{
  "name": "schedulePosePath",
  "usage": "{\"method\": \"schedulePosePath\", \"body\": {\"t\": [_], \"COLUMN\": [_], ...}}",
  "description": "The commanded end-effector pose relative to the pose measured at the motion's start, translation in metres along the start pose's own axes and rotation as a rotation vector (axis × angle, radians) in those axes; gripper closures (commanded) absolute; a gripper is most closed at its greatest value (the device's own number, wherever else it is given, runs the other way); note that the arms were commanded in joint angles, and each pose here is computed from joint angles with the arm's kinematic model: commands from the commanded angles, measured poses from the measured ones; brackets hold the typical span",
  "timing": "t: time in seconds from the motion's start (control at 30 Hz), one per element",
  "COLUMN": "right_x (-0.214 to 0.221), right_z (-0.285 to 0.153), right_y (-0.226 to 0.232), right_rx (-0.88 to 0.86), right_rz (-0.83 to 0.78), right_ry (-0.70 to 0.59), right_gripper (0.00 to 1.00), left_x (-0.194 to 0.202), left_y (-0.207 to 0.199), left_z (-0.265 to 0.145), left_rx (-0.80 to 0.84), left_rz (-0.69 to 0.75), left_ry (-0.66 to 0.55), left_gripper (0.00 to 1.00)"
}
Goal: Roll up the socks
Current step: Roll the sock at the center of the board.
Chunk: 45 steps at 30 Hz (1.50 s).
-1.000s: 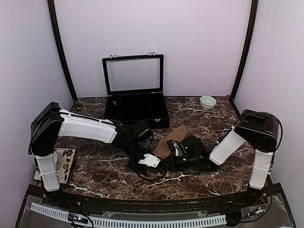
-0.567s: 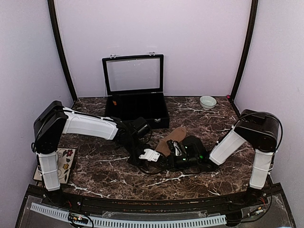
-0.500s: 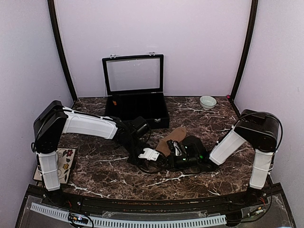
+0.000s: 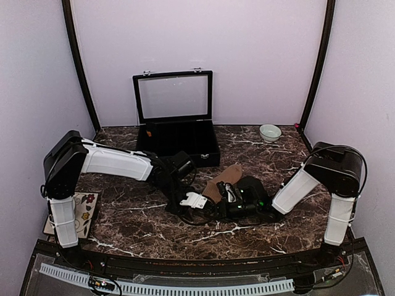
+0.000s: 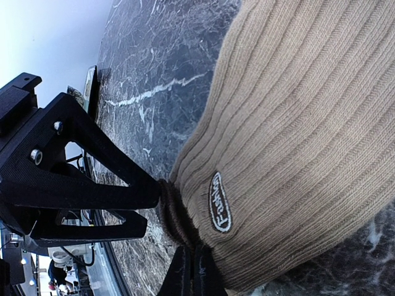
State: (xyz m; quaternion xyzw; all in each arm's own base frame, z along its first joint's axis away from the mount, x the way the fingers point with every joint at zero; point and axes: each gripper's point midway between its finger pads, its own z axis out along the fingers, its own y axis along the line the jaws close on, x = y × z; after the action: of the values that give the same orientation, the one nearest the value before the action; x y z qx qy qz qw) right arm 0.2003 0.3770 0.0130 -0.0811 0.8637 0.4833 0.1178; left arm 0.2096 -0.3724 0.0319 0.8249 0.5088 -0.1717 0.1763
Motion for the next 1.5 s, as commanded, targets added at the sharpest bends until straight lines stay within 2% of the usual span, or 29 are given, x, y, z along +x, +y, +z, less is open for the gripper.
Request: {"method": "schedulePosePath", "body": {"t": [0.0, 0.5, 0.57, 0.87, 0.93, 1.0, 1.07, 1.37, 1.47], "right_x": [0.039, 0.035, 0.034, 0.028, 0.023, 0.018, 0.013, 0.009, 0.003], "right_z": [-0.005, -0.005, -0.004, -0.007, -0.009, -0.013, -0.018, -0.059, -0.083], "right_y": [-0.062, -0.053, -0.051, -0.037, -0.032, -0.025, -0.021, -0.023, -0.003], "right_rx": [0.203, 0.172, 0.165, 0.127, 0.12, 0.112, 0.111, 0.186, 0.188], "right_rz": [0.111, 0.114, 0.111, 0.078, 0.055, 0.025, -0.015, -0.151, -0.278], "right_ry": [0.111, 0.1, 0.1, 0.083, 0.067, 0.046, 0.019, -0.088, -0.19], "right_gripper": [1.0, 1.0, 1.0, 0.99, 0.92, 0.81, 0.76, 0.74, 0.74], "left_x": [-0.003, 0.011, 0.014, 0.028, 0.029, 0.029, 0.027, 0.019, 0.015], "left_y": [0.0, 0.01, 0.009, 0.011, 0.01, 0.006, 0.002, -0.036, -0.046], "left_z": [-0.003, 0.021, 0.023, 0.036, 0.037, 0.036, 0.034, 0.03, 0.028], "left_rx": [0.005, -0.003, -0.002, 0.004, 0.014, 0.038, 0.074, 0.333, 0.404], "left_rz": [0.01, -0.01, -0.007, -0.011, -0.019, -0.04, -0.069, -0.228, -0.271], "left_ry": [-0.004, 0.045, 0.054, 0.108, 0.115, 0.109, 0.092, 0.042, 0.025], "left_gripper": [0.56, 0.59, 0.64, 1.0, 1.0, 1.0, 1.0, 1.0, 1.0]}}
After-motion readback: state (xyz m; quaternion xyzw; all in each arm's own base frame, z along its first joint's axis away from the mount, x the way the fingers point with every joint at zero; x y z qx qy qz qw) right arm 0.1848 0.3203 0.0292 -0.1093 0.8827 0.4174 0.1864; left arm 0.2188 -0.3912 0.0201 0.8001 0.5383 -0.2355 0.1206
